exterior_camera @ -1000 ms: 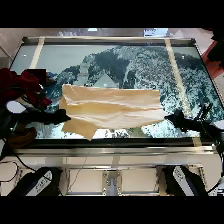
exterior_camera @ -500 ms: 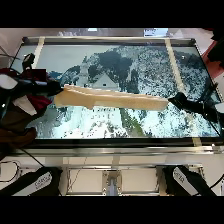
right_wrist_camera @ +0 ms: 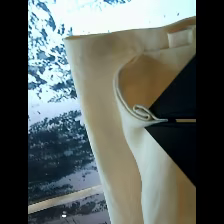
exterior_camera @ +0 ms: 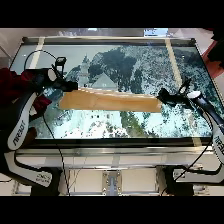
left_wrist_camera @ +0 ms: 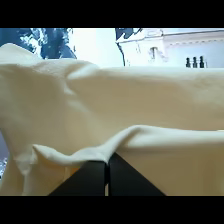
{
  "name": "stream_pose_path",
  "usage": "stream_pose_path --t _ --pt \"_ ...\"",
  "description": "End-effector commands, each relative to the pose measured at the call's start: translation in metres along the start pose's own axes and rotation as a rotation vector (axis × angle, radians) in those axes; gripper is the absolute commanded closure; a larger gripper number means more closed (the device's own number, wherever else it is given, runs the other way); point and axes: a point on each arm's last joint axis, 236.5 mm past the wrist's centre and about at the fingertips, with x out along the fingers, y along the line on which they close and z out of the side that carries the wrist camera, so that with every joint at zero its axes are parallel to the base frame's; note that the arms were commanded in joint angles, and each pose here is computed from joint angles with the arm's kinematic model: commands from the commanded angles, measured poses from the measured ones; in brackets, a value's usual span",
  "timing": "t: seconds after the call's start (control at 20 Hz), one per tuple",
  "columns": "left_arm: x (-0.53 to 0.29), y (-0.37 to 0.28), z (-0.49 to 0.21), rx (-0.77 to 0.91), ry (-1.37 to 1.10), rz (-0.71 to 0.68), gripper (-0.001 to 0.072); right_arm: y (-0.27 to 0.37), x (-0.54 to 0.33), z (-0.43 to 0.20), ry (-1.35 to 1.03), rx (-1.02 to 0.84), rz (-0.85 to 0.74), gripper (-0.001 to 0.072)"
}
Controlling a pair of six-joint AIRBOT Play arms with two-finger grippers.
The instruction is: Fold the shirts.
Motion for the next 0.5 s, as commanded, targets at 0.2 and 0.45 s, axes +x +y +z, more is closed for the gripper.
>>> stream_pose_path --t 0.2,0.45 --pt "0.039 0.004 0.002 -0.019 0.001 0.018 0.0677 -0.029 0.031 -0.013 0.050 0.013 -0.064 0.0679" --pt "-0.011 0.001 0.058 -0.009 -0.103 0.017 0.0023 0.005 -0.003 -0.009 0.156 -0.106 0.016 0.0344"
